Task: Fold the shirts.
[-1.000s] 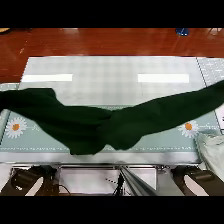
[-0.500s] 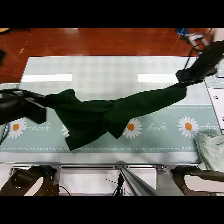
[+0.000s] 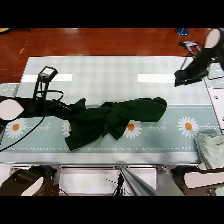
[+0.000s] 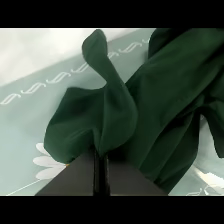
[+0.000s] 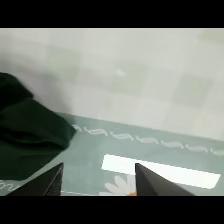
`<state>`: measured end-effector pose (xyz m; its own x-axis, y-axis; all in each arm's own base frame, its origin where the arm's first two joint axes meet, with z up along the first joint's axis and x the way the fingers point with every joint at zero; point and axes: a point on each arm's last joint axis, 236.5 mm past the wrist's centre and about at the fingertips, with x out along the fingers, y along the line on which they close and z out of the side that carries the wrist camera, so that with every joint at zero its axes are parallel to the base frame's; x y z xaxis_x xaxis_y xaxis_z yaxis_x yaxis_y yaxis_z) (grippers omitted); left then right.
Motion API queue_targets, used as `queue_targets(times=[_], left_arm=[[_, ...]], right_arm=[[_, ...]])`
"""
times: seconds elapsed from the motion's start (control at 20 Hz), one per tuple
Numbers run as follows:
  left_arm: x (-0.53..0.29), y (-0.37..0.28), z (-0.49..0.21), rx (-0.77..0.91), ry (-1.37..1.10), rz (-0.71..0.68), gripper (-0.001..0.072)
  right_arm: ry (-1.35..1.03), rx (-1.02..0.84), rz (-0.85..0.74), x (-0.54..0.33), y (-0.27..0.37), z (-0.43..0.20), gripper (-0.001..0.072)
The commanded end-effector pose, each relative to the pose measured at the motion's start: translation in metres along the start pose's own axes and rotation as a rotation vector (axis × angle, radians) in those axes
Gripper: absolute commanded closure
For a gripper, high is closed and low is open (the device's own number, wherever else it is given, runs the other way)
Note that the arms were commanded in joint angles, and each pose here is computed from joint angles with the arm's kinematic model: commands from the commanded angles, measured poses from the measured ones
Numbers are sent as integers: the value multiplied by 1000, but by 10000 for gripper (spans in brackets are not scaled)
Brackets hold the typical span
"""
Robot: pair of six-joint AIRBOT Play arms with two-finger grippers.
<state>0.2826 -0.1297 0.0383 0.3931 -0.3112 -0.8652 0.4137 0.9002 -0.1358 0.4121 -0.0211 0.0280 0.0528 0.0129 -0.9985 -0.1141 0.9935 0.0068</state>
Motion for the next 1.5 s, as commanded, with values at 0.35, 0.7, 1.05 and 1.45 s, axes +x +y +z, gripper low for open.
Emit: queue_targets(times=[0.35,0.7,1.05,1.45], left_arm=[[17,6,1,-8,12,8,679],[19,3,0,-17,17,-2,680],[19,3,1,-18,16,-5,680],[19,3,1,-18,16,-5,680]], right_arm=[[-4,156,452,35,60,-72,215],[-192,-121,448,39,183,-46,182],[-208,-322,426,61,258,-54,181],[-56,-426,207,117,242,-79,194]])
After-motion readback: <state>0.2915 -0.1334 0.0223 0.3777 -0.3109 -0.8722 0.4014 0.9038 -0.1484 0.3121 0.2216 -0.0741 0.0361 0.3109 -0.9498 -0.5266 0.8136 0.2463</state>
